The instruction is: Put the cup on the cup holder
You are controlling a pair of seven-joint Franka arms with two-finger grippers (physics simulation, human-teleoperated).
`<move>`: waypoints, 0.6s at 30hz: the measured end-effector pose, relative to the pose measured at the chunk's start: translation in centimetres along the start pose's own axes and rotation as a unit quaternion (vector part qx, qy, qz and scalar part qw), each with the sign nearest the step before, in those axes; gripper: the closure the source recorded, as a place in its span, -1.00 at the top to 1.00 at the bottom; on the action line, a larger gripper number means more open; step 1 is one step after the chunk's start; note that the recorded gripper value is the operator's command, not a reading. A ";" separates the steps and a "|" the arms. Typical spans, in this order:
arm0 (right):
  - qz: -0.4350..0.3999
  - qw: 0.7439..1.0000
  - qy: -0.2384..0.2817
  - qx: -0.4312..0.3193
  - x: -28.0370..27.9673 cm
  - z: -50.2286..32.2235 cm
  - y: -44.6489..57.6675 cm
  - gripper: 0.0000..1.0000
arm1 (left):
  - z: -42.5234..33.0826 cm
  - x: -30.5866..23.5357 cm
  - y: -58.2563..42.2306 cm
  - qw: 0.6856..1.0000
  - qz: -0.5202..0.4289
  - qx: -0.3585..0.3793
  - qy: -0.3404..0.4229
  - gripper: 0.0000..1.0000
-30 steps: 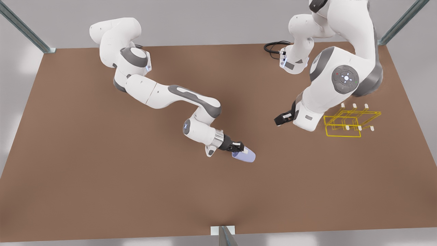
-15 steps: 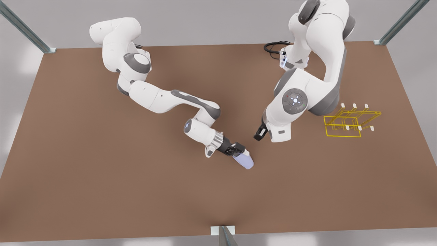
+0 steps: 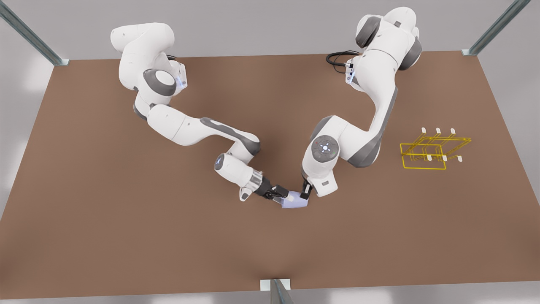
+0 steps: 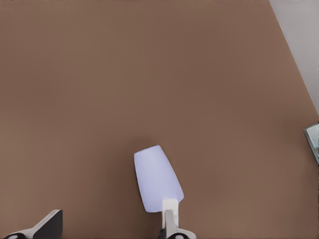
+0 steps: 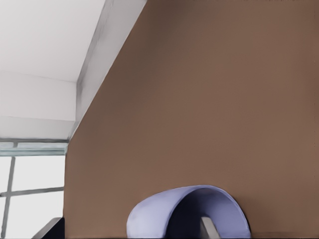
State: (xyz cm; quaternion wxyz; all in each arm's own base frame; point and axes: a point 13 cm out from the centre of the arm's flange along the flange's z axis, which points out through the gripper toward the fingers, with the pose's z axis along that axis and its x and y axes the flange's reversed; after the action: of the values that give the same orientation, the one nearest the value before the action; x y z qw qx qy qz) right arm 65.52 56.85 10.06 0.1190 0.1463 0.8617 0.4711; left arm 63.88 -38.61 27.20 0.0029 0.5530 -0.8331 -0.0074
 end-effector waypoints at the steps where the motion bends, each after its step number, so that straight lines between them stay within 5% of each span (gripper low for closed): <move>1: 0.003 1.000 0.007 0.001 0.1 -1.1 -0.4 1.00 | 0.2 0.0 -0.1 1.000 0.000 0.002 -0.001 1.00; 6: 0.005 1.000 0.029 0.004 -1.6 -11.7 1.1 1.00 | 2.7 1.9 -0.4 1.000 0.016 0.000 -0.010 1.00; 10: 0.015 0.999 -0.019 0.048 -12.3 -27.7 -0.1 1.00 | 6.5 3.5 -0.5 0.999 0.024 -0.008 -0.021 1.00; 13: 0.005 0.986 -0.075 0.152 -21.5 -45.1 -3.4 1.00 | 7.8 0.8 -2.6 0.999 -0.015 0.012 -0.028 1.00; 18: 0.005 0.909 -0.061 0.413 -22.9 -60.0 -12.2 1.00 | 9.9 -0.6 -4.2 0.997 -0.062 0.032 -0.025 1.00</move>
State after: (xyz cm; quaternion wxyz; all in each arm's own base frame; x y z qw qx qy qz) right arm 64.49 -4.31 32.95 0.0981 0.2155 0.9695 0.0636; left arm 67.86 -39.57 17.19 -0.0359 0.6029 -0.7970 0.0048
